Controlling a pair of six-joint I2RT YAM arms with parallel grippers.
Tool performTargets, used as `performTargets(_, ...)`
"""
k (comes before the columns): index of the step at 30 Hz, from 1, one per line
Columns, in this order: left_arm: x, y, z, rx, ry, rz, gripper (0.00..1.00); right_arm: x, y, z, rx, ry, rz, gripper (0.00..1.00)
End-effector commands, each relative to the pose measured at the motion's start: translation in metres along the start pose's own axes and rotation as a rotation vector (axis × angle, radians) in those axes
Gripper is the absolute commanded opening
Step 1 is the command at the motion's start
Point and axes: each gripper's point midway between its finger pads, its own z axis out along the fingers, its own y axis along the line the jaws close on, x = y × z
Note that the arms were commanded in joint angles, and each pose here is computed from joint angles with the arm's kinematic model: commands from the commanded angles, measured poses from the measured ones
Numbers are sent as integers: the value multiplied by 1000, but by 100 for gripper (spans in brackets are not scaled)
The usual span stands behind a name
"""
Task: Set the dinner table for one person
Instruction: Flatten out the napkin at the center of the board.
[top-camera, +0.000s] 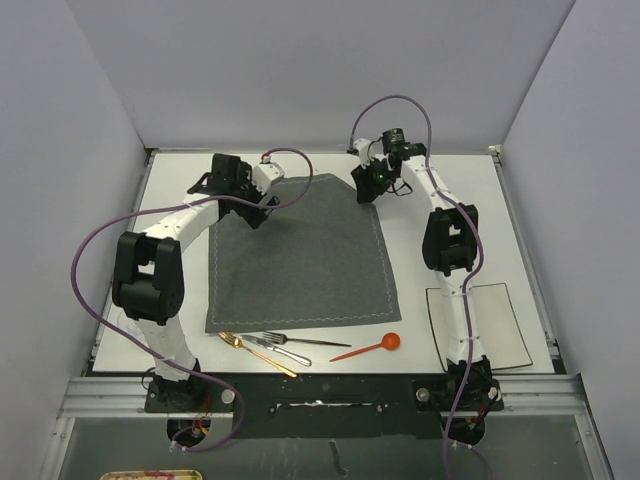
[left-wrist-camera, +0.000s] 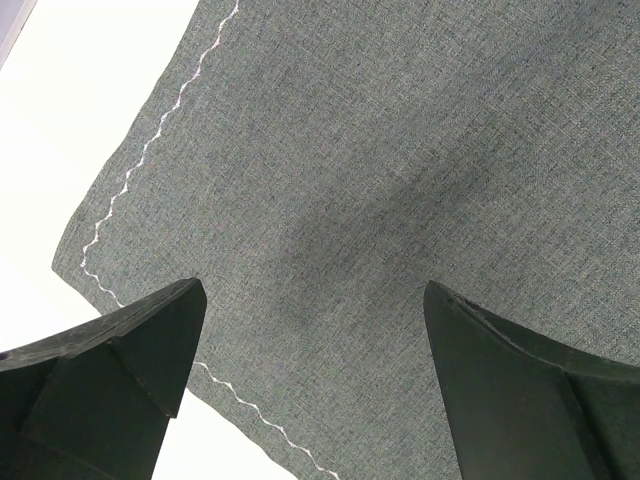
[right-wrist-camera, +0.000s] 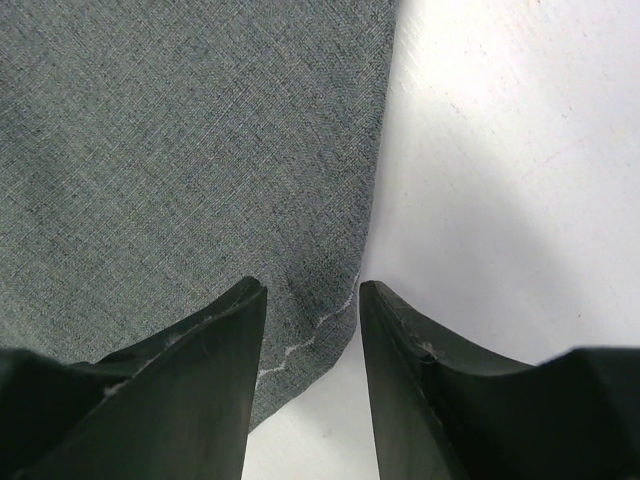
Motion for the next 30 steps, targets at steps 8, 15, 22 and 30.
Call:
performTargets(8,-15,13,0,-17,-61,20,91,-4,0,10,-12,-25,-4,42)
performTargets(15,-16,12,0,-14,-60,26,89,-7,3,10,-7,-22,-17,13)
performTargets(22,-16,13,-4,-21,-65,37,86,-16,-17,-11,159,11,-105,0)
performTargets(30,-16,11,-6,-21,-66,47,86,-16,-55,-67,479,75,-221,0)
